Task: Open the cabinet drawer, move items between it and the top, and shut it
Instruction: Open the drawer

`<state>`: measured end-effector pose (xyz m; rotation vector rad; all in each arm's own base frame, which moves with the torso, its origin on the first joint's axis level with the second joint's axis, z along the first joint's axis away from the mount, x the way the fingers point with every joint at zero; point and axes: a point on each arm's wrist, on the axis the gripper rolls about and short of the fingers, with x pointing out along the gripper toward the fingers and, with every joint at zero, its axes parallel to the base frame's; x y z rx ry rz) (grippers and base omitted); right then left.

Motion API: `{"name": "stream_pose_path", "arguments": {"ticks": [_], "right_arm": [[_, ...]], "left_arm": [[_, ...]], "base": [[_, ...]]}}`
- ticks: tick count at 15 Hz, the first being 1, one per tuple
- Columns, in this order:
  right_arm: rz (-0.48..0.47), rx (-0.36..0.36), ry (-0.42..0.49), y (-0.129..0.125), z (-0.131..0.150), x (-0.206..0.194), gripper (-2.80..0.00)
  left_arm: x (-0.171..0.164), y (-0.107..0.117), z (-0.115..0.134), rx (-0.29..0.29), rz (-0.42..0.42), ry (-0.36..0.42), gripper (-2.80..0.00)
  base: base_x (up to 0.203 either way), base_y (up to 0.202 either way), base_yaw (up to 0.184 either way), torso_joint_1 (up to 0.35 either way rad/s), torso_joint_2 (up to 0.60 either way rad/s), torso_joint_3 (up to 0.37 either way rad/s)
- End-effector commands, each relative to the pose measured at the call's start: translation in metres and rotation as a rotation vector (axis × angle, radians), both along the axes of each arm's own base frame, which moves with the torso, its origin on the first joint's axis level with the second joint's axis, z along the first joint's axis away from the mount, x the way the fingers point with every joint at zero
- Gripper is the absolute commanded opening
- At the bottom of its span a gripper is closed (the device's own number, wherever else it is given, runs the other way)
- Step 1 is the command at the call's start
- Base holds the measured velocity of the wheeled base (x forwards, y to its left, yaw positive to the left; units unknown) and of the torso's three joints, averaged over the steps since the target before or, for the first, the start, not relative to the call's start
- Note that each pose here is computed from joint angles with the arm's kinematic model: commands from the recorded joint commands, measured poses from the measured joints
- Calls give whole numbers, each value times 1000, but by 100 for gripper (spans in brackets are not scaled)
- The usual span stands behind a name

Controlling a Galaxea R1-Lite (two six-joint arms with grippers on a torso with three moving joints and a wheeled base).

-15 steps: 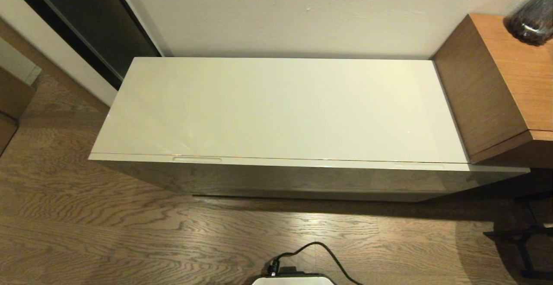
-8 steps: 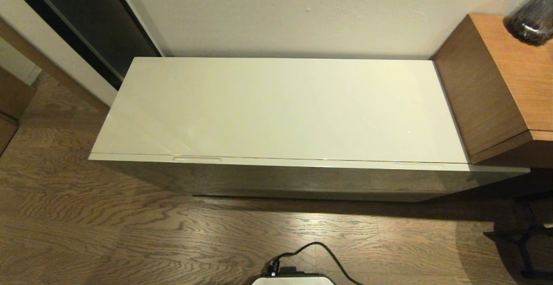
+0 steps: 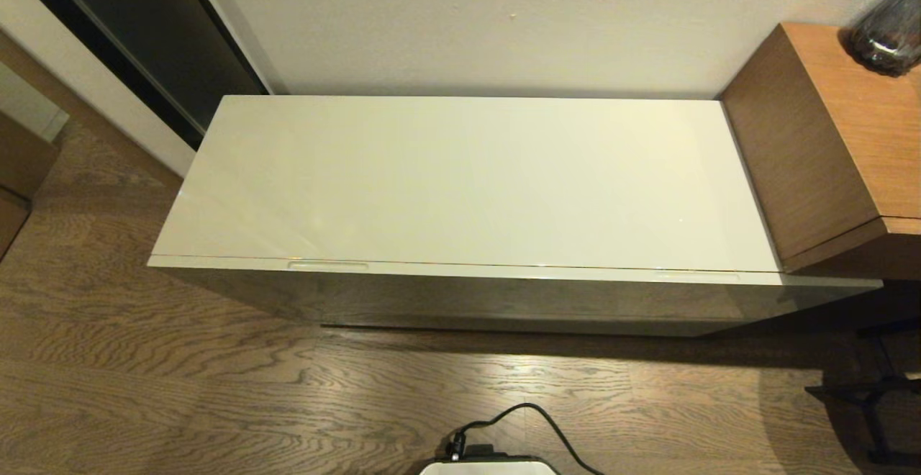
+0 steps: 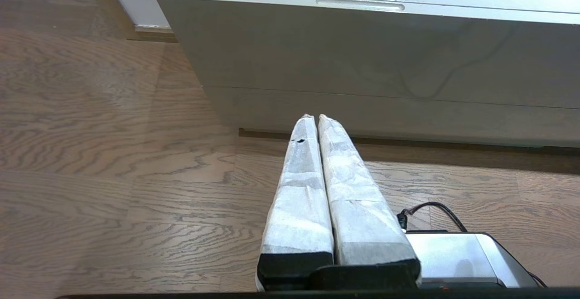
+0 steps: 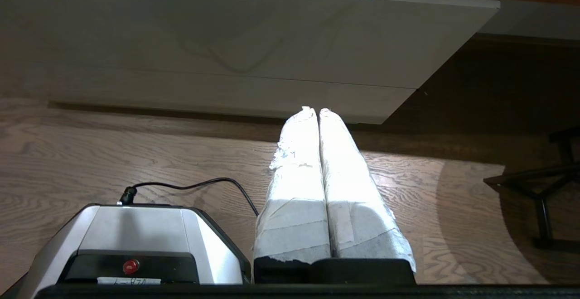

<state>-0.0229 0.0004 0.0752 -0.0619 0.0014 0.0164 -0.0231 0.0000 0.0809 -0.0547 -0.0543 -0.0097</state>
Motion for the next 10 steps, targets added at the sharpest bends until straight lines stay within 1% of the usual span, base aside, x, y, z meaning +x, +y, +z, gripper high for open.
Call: {"name": "stream_pose_path", "arguments": {"ticks": [1, 10], "right_arm": [[0, -1, 3, 0, 0, 0, -280], [-3, -4, 4, 0, -1, 0, -280]], "left_arm": [[0, 0, 0, -1, 0, 4, -280], [0, 0, 0, -1, 0, 4, -280]], "base": [[0, 0, 0, 0, 0, 0], [0, 0, 0, 0, 0, 0]]}}
